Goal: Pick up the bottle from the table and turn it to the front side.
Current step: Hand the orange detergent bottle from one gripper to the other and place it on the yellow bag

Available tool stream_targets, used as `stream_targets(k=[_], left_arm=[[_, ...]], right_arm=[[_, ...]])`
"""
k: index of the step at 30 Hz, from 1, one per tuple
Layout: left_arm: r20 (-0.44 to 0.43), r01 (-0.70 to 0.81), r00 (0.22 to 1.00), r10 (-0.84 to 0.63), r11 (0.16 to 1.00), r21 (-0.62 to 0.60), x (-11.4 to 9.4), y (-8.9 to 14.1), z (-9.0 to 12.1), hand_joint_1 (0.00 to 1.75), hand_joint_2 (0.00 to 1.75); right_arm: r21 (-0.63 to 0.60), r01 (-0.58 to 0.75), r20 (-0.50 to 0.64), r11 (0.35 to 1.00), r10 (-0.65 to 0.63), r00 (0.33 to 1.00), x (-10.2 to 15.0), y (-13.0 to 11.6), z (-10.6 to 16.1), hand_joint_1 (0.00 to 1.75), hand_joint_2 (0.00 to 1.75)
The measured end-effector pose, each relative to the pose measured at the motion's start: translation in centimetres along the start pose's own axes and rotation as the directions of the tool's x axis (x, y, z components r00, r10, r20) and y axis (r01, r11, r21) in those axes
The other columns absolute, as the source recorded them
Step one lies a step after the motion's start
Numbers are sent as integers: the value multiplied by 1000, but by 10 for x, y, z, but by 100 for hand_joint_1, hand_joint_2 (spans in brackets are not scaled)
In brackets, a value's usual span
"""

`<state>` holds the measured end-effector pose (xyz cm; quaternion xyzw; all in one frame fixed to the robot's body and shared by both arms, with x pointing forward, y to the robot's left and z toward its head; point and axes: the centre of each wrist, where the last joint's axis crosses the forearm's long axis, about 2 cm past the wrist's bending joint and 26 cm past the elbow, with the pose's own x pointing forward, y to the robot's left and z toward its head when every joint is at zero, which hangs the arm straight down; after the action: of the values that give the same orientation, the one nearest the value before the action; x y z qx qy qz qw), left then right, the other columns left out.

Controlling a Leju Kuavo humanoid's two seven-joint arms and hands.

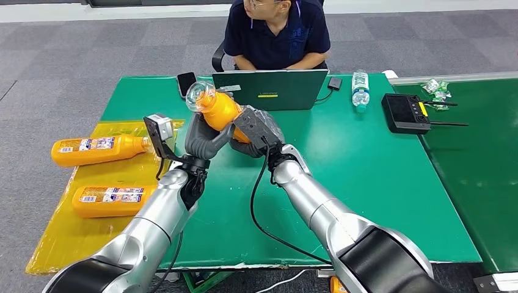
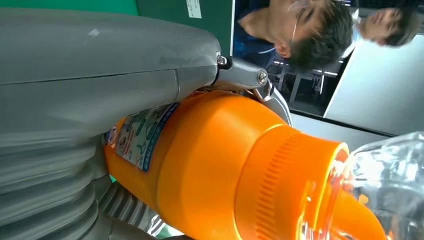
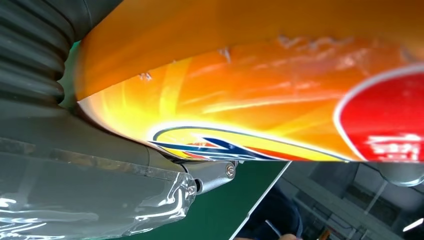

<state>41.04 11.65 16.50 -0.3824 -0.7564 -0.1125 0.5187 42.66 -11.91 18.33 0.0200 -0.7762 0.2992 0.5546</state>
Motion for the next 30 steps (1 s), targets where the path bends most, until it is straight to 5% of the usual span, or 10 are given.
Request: stream_targets(k=[9, 10, 13, 14, 30], left_arm=[[2, 4, 1000, -4, 1000, 11, 1, 0, -1, 175, 175], [3, 4, 1000, -4, 1000, 12, 1, 0, -1, 175, 175], [4, 4, 1000, -4, 1000, 18, 1, 1, -1, 175, 175], [5, 5, 1000, -5, 1000, 21, 1, 1, -1, 175, 175], [15, 88, 996, -90, 993, 74, 7, 6, -3, 175, 175]], right_arm=[[4, 2, 2, 1000, -2, 1000, 0, 1, 0, 175, 175], [4, 2, 2, 1000, -2, 1000, 0, 1, 0, 147, 175], [6, 2, 2, 1000, -2, 1000, 0, 1, 0, 21, 175], [6, 2, 2, 1000, -2, 1000, 0, 1, 0, 4, 175], [-15, 18, -5, 1000, -19, 1000, 0, -1, 0, 0, 175]])
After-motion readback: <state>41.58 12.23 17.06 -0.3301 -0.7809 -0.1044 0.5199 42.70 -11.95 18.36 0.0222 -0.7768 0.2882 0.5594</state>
